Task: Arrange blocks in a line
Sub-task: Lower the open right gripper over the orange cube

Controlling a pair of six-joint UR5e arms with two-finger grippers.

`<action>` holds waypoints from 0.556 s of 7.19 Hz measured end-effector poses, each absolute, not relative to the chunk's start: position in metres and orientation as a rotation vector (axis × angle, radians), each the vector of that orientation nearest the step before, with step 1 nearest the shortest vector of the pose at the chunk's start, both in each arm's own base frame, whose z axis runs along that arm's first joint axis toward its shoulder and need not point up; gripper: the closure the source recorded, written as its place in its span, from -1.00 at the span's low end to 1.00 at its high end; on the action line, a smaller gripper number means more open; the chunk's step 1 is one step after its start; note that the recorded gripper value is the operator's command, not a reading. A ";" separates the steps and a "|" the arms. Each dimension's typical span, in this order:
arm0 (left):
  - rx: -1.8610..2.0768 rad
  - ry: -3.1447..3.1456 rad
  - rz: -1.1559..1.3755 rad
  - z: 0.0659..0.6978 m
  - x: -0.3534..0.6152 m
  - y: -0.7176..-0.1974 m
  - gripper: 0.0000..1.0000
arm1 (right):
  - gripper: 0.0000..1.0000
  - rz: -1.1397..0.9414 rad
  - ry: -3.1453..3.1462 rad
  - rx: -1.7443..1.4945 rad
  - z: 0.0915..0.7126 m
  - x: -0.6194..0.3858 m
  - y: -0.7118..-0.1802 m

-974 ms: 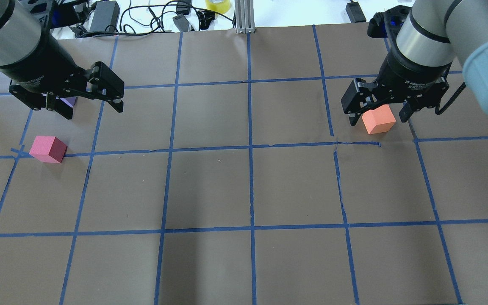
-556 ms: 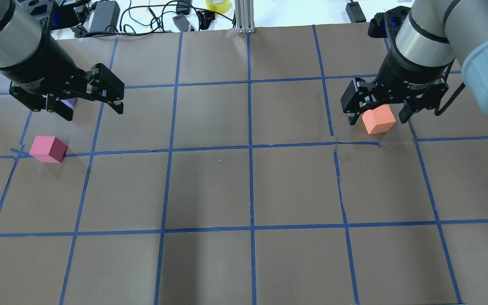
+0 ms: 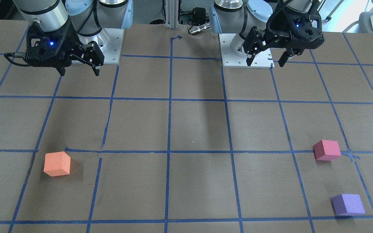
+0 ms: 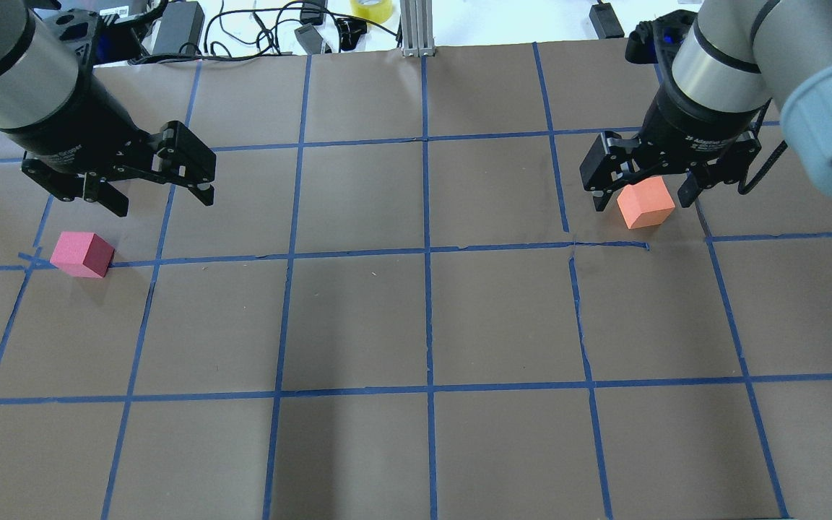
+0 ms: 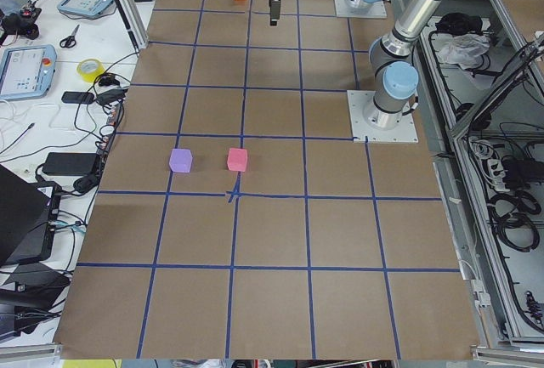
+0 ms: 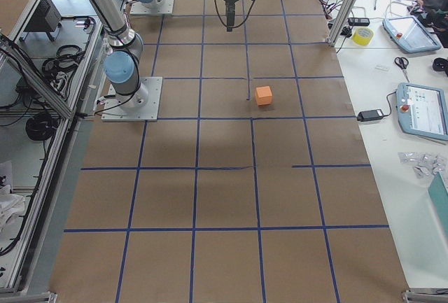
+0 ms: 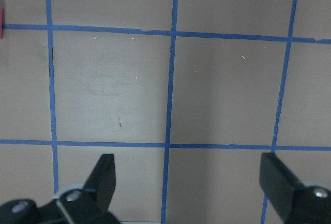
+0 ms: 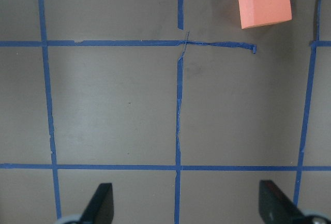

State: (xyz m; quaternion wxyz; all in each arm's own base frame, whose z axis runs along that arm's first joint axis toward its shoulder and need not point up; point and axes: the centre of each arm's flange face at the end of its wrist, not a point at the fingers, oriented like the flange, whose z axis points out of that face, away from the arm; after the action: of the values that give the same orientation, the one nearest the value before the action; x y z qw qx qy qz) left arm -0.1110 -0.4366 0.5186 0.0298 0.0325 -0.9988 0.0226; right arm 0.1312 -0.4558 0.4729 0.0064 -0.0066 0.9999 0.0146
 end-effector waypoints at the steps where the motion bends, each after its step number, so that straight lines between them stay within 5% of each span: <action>1: 0.098 -3.079 0.062 0.516 -0.112 -0.436 -1.00 | -1.00 0.056 3.128 -0.018 0.468 0.130 -0.460; 4: 0.098 -3.077 0.050 0.509 -0.113 -0.436 -1.00 | -1.00 -0.030 3.131 -0.085 0.456 0.121 -0.487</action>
State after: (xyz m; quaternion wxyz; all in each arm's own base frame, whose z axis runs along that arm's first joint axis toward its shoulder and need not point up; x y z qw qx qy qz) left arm -0.1133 -0.4359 0.5093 0.0313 0.0319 -0.9989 0.0164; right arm 0.1212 -0.4868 0.4558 0.0048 -0.0271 0.9996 -0.0094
